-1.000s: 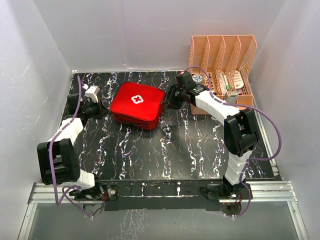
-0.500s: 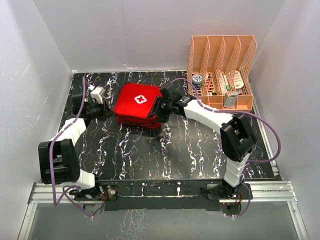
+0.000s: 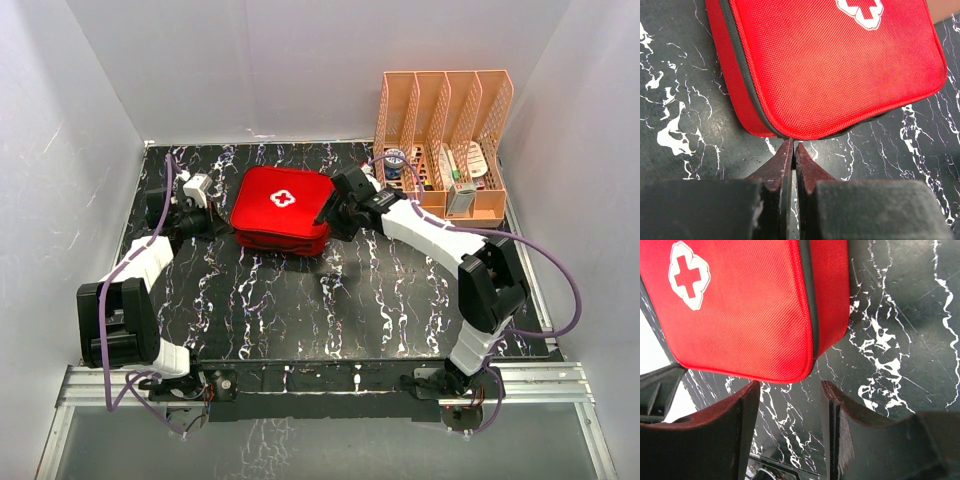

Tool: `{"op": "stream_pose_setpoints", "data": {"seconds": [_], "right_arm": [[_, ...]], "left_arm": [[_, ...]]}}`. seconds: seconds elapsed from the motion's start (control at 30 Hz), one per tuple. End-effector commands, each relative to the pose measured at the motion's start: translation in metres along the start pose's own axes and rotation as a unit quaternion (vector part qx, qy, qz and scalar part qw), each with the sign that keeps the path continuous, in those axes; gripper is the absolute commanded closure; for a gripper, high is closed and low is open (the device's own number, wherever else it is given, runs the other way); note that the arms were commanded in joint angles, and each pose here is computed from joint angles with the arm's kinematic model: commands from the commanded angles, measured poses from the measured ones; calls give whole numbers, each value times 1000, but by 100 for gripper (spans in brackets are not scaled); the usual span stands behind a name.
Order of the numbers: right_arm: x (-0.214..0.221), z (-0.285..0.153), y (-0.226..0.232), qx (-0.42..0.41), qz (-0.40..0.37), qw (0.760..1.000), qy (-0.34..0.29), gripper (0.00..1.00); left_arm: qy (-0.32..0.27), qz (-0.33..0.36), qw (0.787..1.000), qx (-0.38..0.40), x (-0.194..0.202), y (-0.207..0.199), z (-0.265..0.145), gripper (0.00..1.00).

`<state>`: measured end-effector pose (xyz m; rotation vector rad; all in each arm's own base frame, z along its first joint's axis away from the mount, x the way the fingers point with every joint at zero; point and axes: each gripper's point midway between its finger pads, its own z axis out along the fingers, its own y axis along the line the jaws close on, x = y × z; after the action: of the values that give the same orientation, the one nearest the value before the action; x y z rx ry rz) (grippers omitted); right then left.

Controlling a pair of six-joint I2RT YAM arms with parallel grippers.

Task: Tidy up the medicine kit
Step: Zip the medicine pouch at the center of the board.

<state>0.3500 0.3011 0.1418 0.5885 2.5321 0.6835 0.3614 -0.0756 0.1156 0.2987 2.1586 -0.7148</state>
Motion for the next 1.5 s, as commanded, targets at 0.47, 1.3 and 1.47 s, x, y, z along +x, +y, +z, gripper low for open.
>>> {"op": "stream_pose_setpoints", "data": {"seconds": [0.47,1.3,1.47], "right_arm": [[-2,57,7,-25,74,997,16,100],[-95,102,36,-86,33,996,-7,100],[-108,102,23,-76,34,996,-15,100]], "left_arm": [[-5,7,999,44,-4,-30,-6,100],[54,-5,992,114,41,-72,0,100],[61,1,994,87,45,-64,-1,100]]}}
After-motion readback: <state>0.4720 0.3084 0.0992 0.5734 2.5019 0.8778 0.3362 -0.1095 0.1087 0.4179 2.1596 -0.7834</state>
